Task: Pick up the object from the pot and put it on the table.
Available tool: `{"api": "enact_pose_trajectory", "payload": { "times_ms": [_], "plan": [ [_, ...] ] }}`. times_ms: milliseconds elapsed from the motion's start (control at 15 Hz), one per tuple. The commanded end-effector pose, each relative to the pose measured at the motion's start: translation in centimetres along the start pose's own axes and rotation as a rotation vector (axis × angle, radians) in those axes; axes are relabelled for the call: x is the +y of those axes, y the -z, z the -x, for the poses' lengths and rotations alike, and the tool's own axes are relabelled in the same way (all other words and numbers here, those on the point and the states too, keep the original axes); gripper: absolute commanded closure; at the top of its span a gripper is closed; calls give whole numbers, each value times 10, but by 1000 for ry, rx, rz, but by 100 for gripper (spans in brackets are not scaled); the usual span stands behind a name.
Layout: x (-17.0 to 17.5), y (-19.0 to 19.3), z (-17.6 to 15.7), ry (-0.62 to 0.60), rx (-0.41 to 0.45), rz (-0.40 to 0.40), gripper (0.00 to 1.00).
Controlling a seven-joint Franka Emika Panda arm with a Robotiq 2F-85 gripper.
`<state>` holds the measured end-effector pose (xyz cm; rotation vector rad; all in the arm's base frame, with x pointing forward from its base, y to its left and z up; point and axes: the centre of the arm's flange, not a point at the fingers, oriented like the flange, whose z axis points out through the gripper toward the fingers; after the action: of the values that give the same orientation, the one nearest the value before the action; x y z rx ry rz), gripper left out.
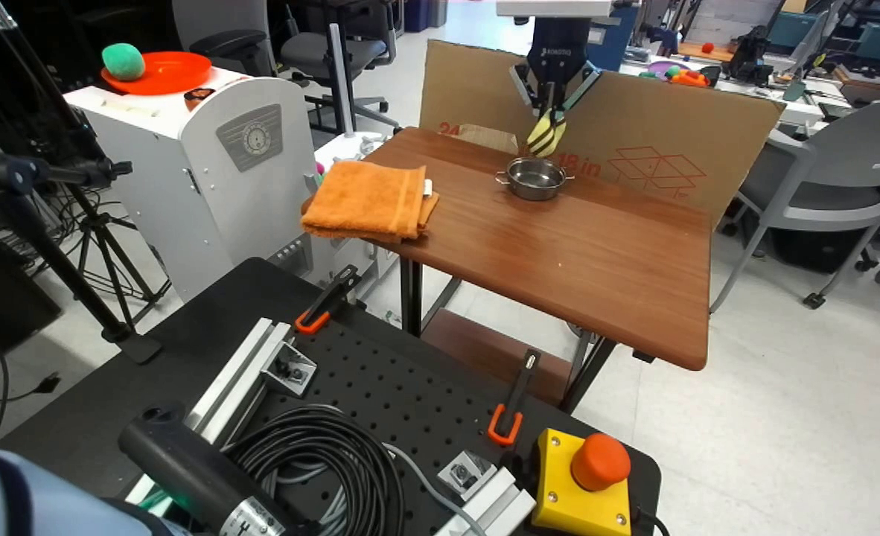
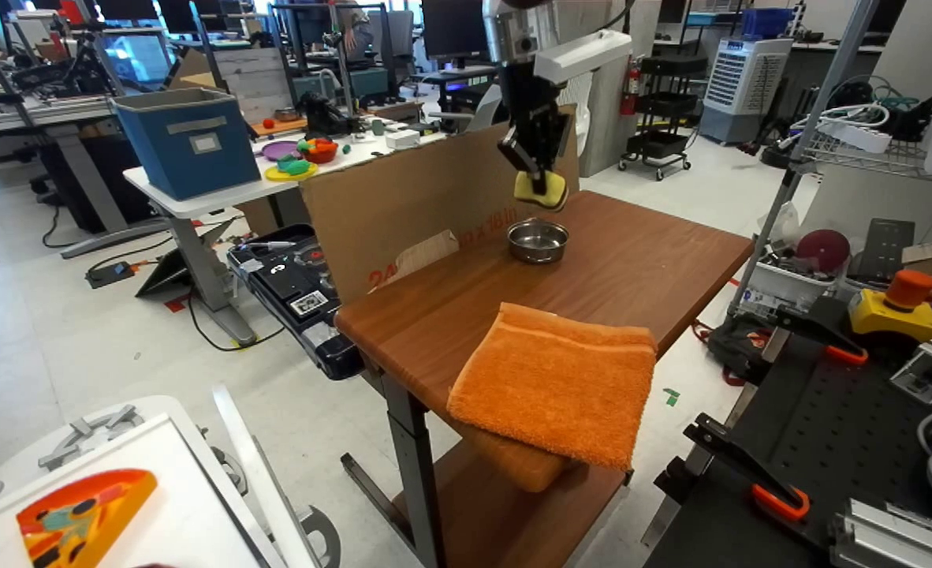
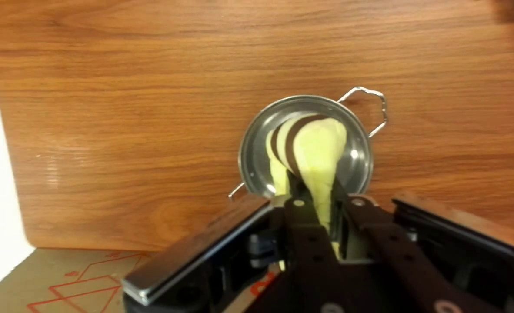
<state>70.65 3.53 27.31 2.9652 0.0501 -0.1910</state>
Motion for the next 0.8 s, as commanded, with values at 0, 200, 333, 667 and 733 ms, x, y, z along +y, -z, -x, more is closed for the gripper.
{"api": "enact_pose_trajectory", "payload": {
  "times_ms": [0,200,333,667,733],
  "plan": [
    [23,14,41,-40,-3,150,97],
    [60,-3,48,-70,-16,263,97],
    [86,-27,47,-106,-41,311,97],
    [124,-101,63,-159,-112,363,97],
    [127,-114,66,-165,-117,370,97]
  ]
}}
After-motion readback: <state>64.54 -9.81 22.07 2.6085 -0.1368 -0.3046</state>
